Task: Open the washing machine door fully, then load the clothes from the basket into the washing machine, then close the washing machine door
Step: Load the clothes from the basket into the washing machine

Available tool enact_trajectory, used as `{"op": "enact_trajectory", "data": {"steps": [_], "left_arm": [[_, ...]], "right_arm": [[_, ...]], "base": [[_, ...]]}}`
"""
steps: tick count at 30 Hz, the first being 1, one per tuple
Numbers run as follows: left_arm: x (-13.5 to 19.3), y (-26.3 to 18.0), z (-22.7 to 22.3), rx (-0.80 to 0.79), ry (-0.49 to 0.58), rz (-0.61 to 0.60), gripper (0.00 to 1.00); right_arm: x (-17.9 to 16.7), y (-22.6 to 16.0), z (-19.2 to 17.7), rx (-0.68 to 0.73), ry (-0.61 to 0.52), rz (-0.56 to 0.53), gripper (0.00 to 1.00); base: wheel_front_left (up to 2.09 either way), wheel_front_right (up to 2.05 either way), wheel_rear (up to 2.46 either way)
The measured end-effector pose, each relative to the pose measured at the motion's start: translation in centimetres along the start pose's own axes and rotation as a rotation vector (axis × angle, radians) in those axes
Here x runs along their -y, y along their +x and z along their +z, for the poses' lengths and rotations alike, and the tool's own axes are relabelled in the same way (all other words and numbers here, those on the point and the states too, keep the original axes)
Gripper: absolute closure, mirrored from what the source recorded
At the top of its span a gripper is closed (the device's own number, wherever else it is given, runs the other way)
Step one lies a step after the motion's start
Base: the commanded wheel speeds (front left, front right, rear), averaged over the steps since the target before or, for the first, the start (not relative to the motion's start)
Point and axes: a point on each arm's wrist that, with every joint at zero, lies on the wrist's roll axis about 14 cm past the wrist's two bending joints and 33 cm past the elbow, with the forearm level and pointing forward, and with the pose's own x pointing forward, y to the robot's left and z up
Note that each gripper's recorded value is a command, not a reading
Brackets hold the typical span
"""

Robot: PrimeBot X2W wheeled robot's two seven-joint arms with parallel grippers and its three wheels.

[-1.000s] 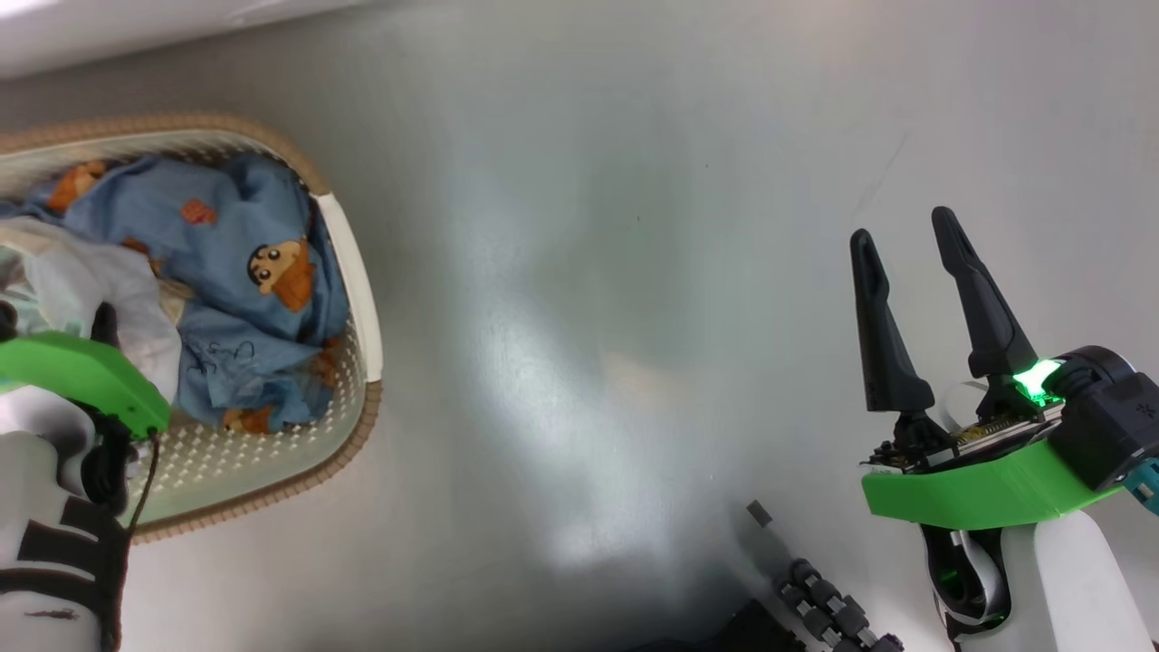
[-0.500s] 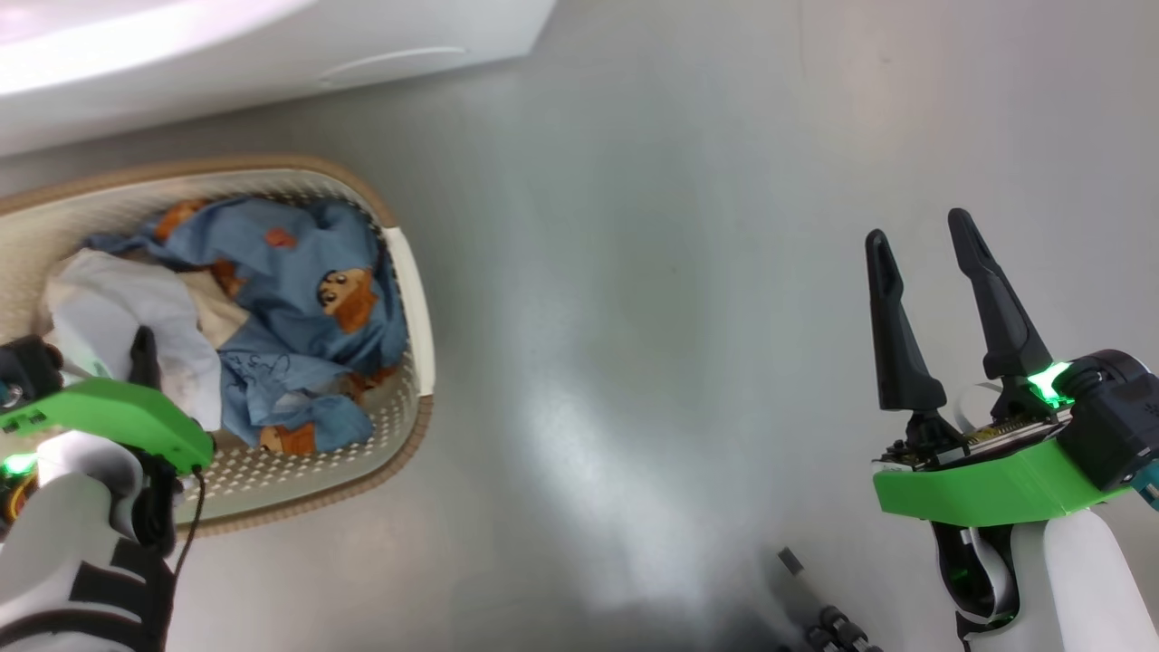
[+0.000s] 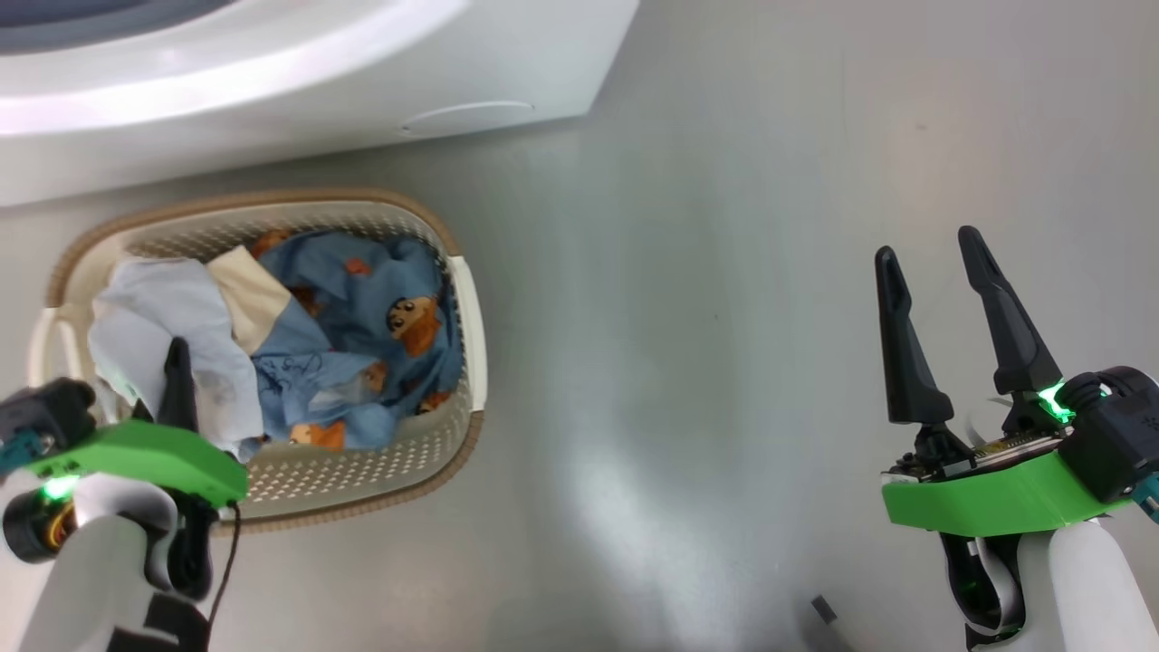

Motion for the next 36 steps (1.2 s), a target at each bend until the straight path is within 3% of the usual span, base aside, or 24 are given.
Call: {"op": "enact_trajectory", "data": {"steps": [13,36], "left_arm": [[1.2,-6.1,3.8,0.184,-0.015,-0.030,1.00],[2.4,-18.3,8.3,0.417,0.052,-0.041,1.00]], "right_arm": [[-1.4,-0.5,2.5,0.056,0.000,0.034,0.00],[-2.6,-7.3,8.2,0.146,-0.014,0.074,0.00]], "base": [[0.00,0.00,0.00],[0.00,0.00,0.00]]}}
